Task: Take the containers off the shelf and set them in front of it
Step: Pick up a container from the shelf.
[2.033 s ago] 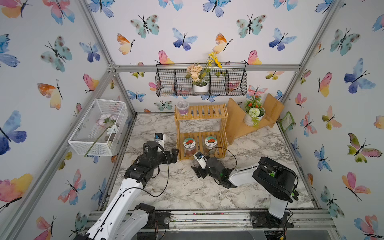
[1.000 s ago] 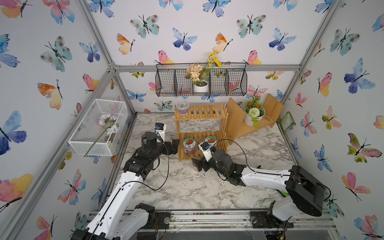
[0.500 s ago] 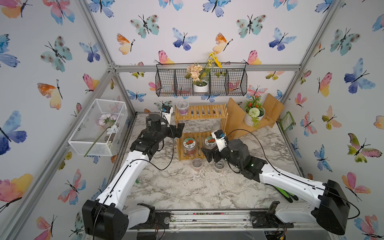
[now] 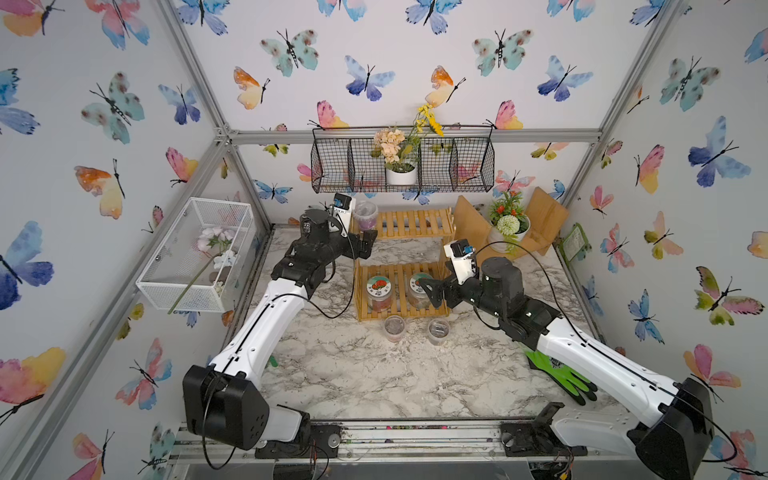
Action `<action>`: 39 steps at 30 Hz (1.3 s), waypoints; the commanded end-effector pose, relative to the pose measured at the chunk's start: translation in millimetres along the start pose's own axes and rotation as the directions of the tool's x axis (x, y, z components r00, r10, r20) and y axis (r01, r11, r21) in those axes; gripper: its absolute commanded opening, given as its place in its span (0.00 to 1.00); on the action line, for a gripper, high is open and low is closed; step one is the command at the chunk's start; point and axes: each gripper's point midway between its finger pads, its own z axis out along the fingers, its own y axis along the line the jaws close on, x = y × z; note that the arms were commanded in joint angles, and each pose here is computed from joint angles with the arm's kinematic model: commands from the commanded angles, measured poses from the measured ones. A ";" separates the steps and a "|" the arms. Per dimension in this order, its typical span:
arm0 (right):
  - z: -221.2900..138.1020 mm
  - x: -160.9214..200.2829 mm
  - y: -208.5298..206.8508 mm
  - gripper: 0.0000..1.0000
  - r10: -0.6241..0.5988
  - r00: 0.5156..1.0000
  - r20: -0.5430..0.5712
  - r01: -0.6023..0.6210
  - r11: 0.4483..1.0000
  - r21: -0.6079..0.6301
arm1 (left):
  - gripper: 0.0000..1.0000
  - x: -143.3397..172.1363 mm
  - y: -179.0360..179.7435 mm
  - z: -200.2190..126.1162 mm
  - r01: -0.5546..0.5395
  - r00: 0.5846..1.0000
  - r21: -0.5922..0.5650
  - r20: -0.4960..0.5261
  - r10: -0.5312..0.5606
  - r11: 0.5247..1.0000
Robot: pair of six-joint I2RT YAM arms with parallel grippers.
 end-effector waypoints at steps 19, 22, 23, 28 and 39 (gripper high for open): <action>-5.5 -13.3 -21.3 1.00 0.013 1.000 0.013 -0.013 1.000 0.007 | 0.99 -33.3 8.1 39.7 -0.023 0.998 0.018 0.053 0.022 1.000; -5.7 -13.6 -24.4 1.00 0.016 1.000 0.013 -0.016 1.000 0.012 | 0.99 -34.2 10.7 44.6 -0.021 0.998 0.010 0.052 0.020 1.000; -5.6 -14.1 -25.4 1.00 0.017 1.000 0.013 -0.017 1.000 0.013 | 0.99 -34.6 11.4 46.3 -0.019 0.998 0.008 0.052 0.019 1.000; -4.5 -13.6 -29.2 1.00 0.021 1.000 0.010 -0.022 1.000 0.018 | 0.99 -36.1 13.7 52.4 -0.017 0.998 0.003 0.052 0.017 1.000; -1.0 -13.6 -34.7 1.00 0.026 1.000 0.005 -0.026 0.999 0.023 | 0.78 -35.4 14.3 55.1 -0.010 0.999 0.004 0.051 0.010 1.000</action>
